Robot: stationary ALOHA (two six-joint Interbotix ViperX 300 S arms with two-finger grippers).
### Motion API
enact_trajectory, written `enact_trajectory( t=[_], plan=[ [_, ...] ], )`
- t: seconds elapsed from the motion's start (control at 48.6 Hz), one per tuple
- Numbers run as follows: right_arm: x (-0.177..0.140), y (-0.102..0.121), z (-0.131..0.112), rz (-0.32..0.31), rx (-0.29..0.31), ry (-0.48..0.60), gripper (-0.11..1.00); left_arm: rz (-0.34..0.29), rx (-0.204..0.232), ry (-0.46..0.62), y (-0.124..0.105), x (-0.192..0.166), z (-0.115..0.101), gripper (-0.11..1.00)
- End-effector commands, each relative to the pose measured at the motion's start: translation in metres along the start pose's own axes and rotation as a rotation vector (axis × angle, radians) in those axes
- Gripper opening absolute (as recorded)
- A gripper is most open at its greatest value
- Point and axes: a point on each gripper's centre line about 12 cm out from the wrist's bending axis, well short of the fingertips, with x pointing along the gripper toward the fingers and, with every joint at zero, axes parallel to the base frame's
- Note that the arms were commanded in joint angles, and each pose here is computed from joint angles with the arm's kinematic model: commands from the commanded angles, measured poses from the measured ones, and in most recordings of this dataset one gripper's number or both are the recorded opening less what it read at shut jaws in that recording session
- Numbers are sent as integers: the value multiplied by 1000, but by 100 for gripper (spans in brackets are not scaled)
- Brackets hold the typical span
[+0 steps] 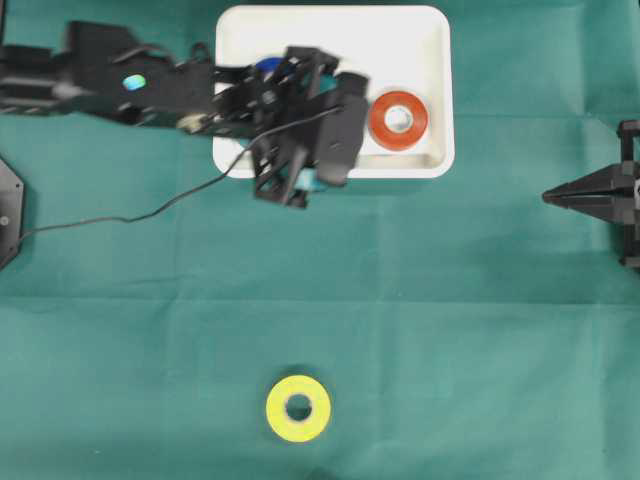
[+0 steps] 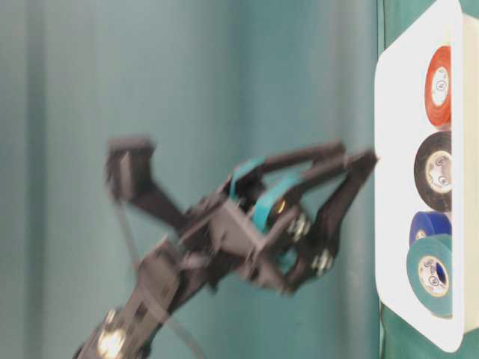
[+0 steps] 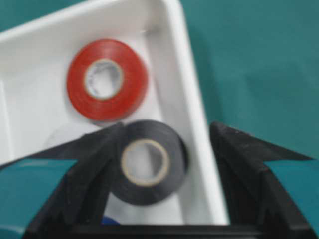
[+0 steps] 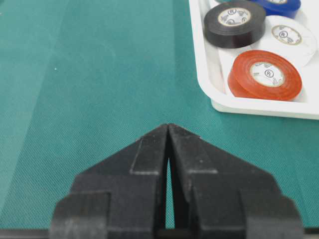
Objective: Put the tape into the white case with the left arm.
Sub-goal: 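Open the left gripper and withdraw it to the left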
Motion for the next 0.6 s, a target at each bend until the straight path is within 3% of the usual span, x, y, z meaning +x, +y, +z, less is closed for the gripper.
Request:
enact_trajectory(
  t=[0.0,0.576],
  plan=[
    [1,0,4,2,0,-12,-10,18,-17,-63,-4,-29,5,69],
    [1,0,4,0,0,-14,-9,5,-112,-106,-45,-93,-61,69]
  ],
)
